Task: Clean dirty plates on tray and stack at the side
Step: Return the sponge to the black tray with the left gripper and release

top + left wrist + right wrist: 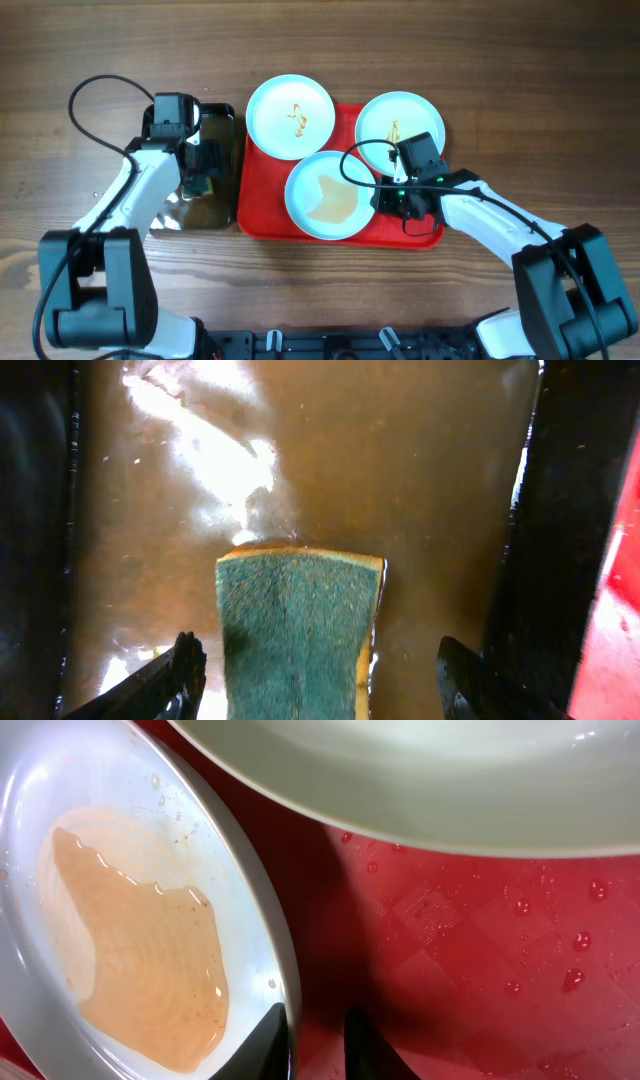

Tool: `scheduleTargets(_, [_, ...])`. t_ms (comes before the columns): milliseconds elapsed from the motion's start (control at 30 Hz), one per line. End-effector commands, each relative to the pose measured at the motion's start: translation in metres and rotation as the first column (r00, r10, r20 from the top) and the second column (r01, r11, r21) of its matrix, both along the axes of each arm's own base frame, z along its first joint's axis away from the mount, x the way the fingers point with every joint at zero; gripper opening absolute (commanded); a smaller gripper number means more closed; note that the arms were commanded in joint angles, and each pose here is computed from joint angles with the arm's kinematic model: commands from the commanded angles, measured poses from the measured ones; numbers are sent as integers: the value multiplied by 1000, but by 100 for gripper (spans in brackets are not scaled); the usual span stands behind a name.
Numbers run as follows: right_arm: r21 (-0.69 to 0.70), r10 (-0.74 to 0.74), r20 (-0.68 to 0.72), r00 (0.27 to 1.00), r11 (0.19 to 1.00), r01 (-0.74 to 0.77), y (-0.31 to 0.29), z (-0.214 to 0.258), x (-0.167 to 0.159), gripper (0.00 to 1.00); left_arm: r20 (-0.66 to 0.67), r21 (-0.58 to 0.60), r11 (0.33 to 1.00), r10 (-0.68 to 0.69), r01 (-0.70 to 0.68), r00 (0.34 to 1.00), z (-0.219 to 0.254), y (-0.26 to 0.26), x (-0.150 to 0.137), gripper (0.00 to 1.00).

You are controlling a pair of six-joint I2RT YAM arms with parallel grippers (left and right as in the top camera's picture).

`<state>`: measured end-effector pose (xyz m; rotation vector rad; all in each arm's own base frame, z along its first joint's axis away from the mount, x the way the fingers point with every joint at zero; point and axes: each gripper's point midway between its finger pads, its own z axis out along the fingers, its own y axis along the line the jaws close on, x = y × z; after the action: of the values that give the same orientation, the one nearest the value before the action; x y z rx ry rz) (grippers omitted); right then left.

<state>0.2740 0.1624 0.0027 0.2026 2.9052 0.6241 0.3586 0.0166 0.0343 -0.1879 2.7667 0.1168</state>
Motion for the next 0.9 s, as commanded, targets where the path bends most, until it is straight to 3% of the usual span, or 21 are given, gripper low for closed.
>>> scheduleTargets(0, [-23,-12,-24,1000,1000,11,-4,-8,-6,20,-44,6,1000,-3,3,999,-20,2,-1,70])
scheduleTargets(33, [-23,-12,-24,1000,1000,12,-4,-8,-6,20,-57,6,1000,-3,3,998,-26,2,-1,67])
scheduleTargets(67, [-23,-12,-25,1000,1000,12,-4,-8,-6,20,-64,6,1000,-3,4,998,-30,2,-1,57])
scheduleTargets(100, [-24,-12,-26,1000,1000,12,-4,-8,-6,20,-62,5,1000,-3,4,998,-32,2,0,33])
scheduleTargets(167, [-24,-12,-28,1000,1000,11,-4,-9,-6,20,-57,3,1000,-4,4,998,-31,1,1,4])
scheduleTargets(367, [-25,-11,-28,1000,1000,11,-4,-9,-7,20,-57,-34,999,-18,16,998,-27,-5,-1,4])
scheduleTargets(400, [-25,-11,-28,1000,1000,11,-4,-9,-6,20,-51,-34,999,-18,16,999,-24,-5,-1,25])
scheduleTargets(433, [-24,-12,-28,1000,1000,11,-4,-9,-6,20,-50,-34,999,-17,16,999,-22,-5,-2,72])
scheduleTargets(467, [-25,-11,-28,1000,1000,11,-4,-9,-6,20,-60,-35,999,-16,14,998,-21,-5,-5,79])
scheduleTargets(500, [-25,-11,-28,1000,1000,11,-4,-9,-6,20,-72,-36,999,2,-4,997,-22,-5,-8,94])
scheduleTargets(533, [-25,-11,-28,1000,1000,11,-4,-9,-6,20,-85,-36,999,2,-5,996,-23,-5,-11,100])
scheduleTargets(667, [-25,-9,-27,1000,1000,9,-4,-9,-6,20,-117,-52,999,-1,-6,993,-26,-7,-19,97])
scheduleTargets(700, [-25,-8,-27,1000,1000,8,-4,-9,-6,20,-117,-69,998,-7,-1,993,-26,-10,-19,83])
scheduleTargets(733, [-26,-5,-25,1000,1000,4,-4,-9,-6,20,-117,-96,995,-17,6,993,-26,-15,-19,15])
scheduleTargets(767, [-26,-1,-24,1000,1000,0,-4,-9,-6,20,-119,-99,995,-18,6,993,-26,-16,-19,4])
scheduleTargets(867, [-27,5,-21,1000,1000,-5,-4,-9,-6,20,-124,-99,995,-18,6,992,-26,-16,-20,4])
